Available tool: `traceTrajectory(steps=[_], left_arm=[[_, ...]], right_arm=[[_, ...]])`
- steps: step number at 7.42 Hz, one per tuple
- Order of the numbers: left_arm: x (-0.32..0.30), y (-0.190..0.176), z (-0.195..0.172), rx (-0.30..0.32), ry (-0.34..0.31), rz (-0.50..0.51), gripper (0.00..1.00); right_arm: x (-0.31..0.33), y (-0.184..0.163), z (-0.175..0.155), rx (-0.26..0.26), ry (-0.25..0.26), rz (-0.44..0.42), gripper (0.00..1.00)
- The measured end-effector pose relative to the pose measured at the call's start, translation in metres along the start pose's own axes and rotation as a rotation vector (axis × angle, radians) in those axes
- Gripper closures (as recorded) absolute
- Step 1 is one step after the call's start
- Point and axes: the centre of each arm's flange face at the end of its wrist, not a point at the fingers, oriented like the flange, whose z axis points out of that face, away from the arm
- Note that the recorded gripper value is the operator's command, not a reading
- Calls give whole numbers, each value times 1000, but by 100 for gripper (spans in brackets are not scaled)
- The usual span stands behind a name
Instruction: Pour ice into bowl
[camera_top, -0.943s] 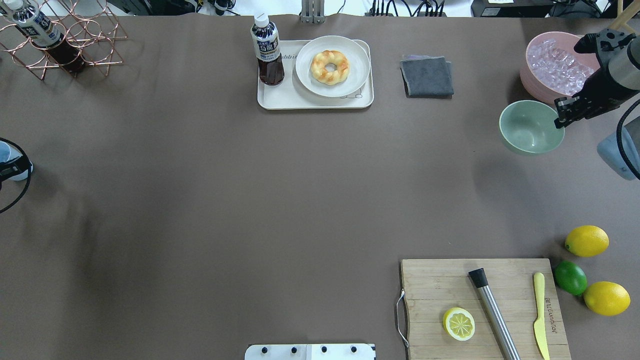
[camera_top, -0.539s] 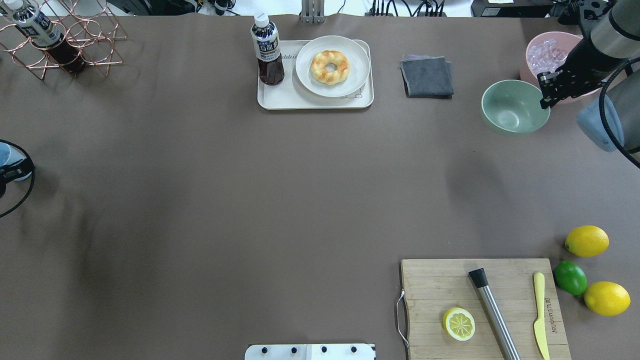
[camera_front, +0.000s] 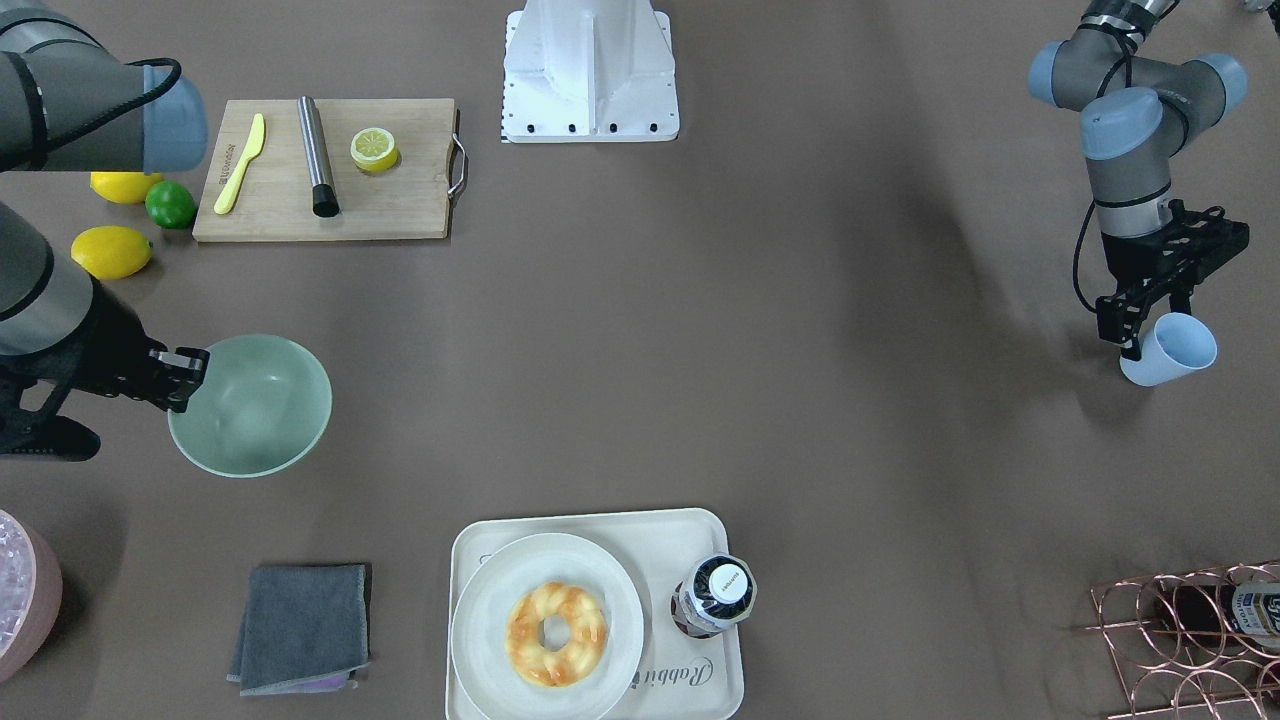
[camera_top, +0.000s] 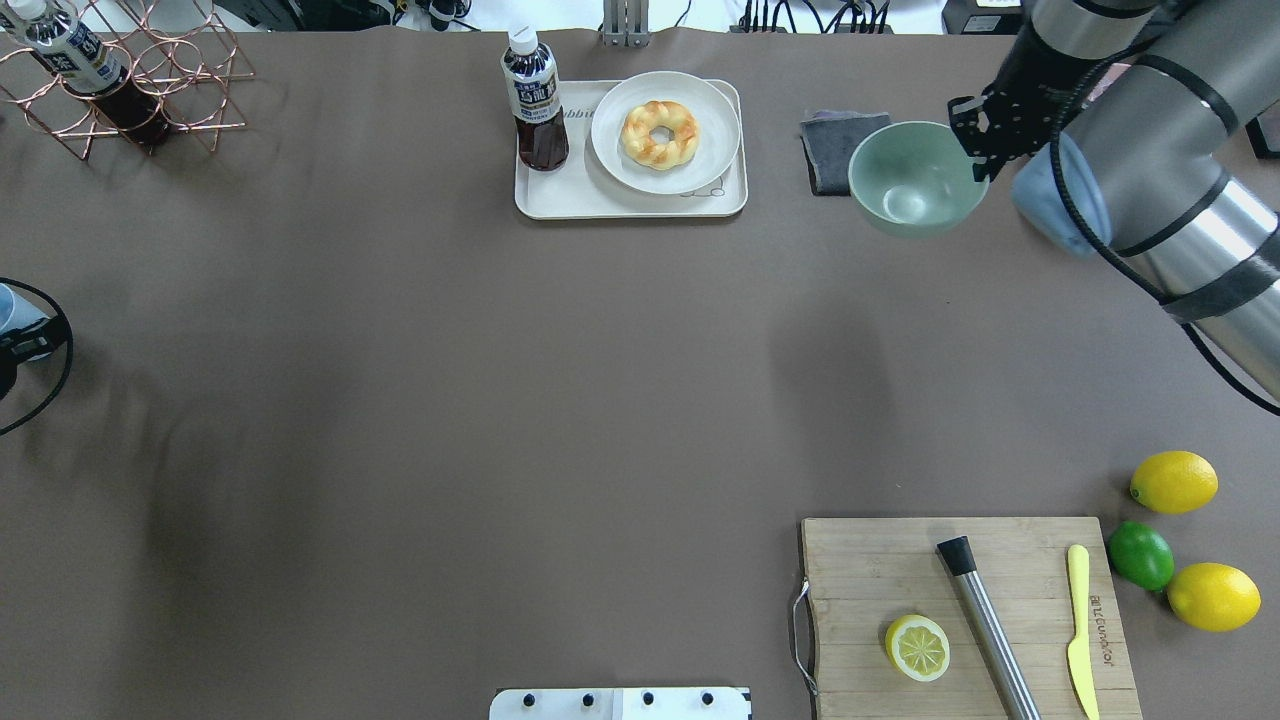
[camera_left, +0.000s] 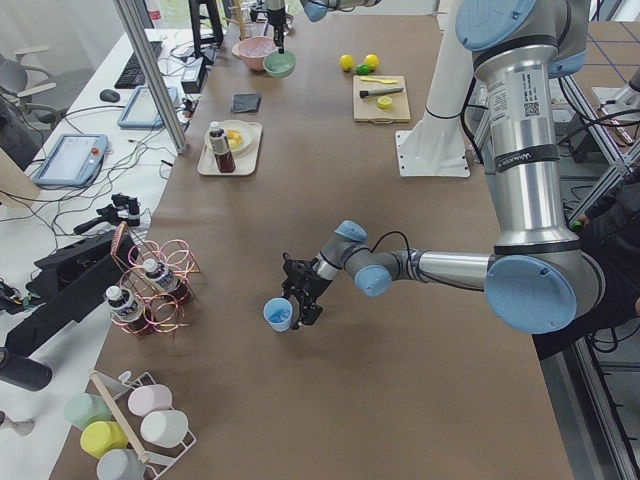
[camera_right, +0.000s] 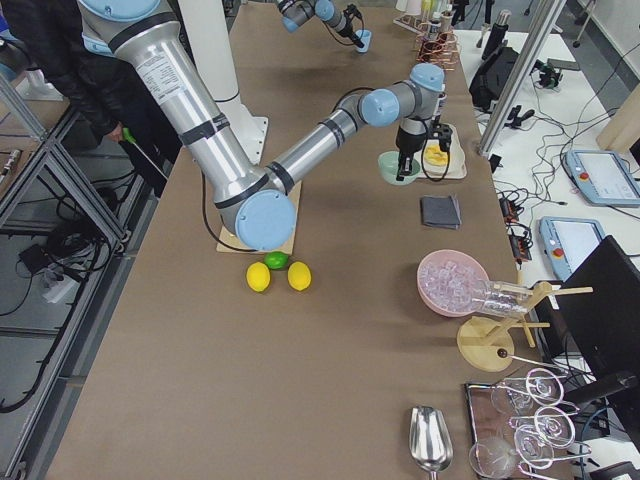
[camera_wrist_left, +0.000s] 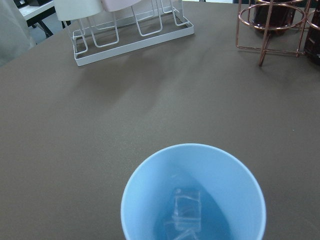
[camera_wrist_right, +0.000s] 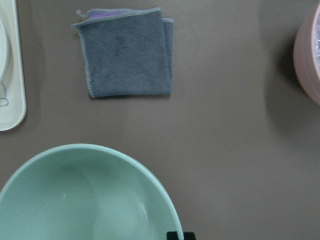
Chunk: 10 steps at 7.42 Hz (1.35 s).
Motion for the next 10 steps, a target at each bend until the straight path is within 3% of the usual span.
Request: traceTrajectory(steps=[3, 6, 10], left_arm=[[5, -3, 23, 13, -28, -11, 6], [7, -6, 34, 40, -45, -11, 44], [12, -25, 25, 43, -26, -34, 47]], right_arm=[[-109, 11, 1, 26, 34, 56, 100], [-223, 37, 0, 51, 31, 130, 100], [-340, 74, 2, 55, 23, 174, 100]])
